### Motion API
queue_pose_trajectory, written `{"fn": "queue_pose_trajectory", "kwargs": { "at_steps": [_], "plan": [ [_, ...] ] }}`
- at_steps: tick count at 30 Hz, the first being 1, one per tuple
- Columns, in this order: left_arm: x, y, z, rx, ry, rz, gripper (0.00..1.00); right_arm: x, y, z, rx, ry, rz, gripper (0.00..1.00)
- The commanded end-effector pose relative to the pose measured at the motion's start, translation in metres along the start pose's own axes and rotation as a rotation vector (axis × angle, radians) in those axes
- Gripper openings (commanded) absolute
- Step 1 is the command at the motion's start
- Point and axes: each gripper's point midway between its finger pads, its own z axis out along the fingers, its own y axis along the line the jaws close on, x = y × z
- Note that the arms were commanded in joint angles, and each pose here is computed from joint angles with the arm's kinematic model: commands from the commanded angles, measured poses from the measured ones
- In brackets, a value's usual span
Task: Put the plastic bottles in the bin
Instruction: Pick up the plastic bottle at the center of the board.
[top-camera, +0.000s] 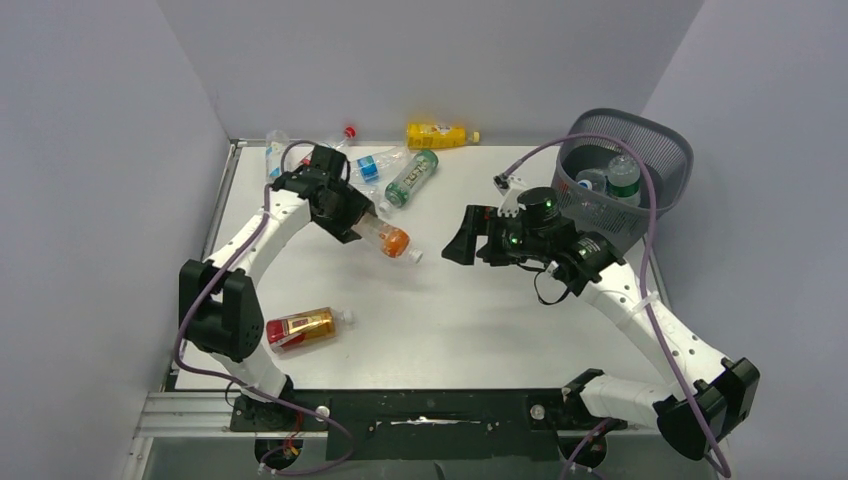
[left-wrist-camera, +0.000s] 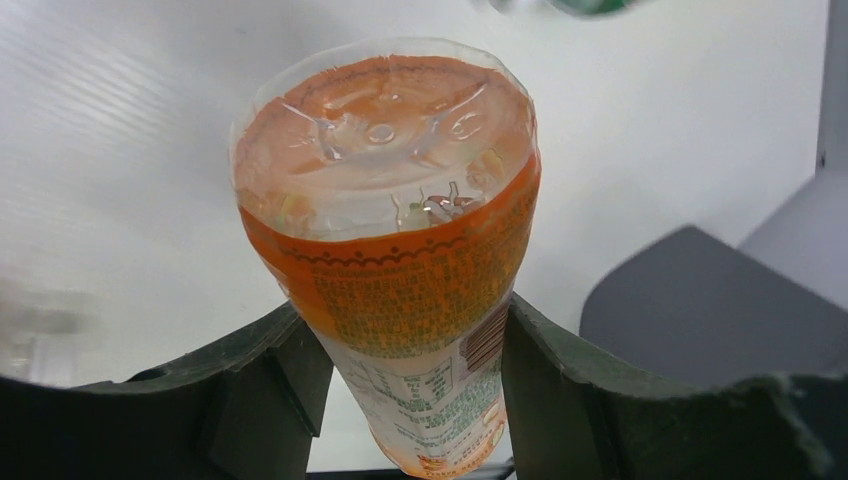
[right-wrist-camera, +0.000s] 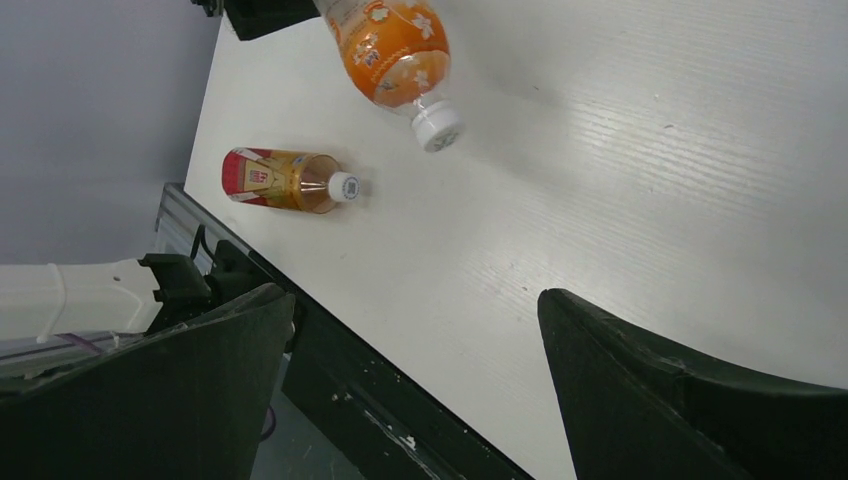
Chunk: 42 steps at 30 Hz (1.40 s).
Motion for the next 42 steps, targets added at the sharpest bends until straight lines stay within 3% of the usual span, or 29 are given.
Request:
{"fn": "queue_pose_trajectory", "kwargs": {
  "at_steps": [1, 7, 21, 32, 37, 42],
  "plan": [
    [0.035, -0.069, -0.030, 0.245, 0.075, 0.156, 0.54, -0.022, 0.033, 0.000, -0.074, -0.058, -0.083, 0.99],
    [0.081, -0.104, -0.052, 0.355, 0.142, 0.304, 0.54, -0.020, 0.046, 0.010, -0.045, -0.052, -0.142, 0.99],
    [0.121, -0.123, -0.084, 0.472, 0.187, 0.421, 0.54, -0.026, 0.011, 0.006, 0.199, -0.064, -0.180, 0.99],
    [0.161, -0.142, -0.103, 0.565, 0.248, 0.498, 0.54, -0.017, 0.011, 0.020, 0.167, -0.035, -0.187, 0.95],
    [0.173, -0.147, -0.109, 0.602, 0.268, 0.526, 0.54, -0.018, 0.010, 0.021, 0.166, -0.040, -0.190, 0.82],
    [0.180, -0.148, -0.110, 0.636, 0.290, 0.560, 0.56, -0.019, 0.011, 0.019, 0.166, -0.050, -0.192, 0.55]
  ]
}}
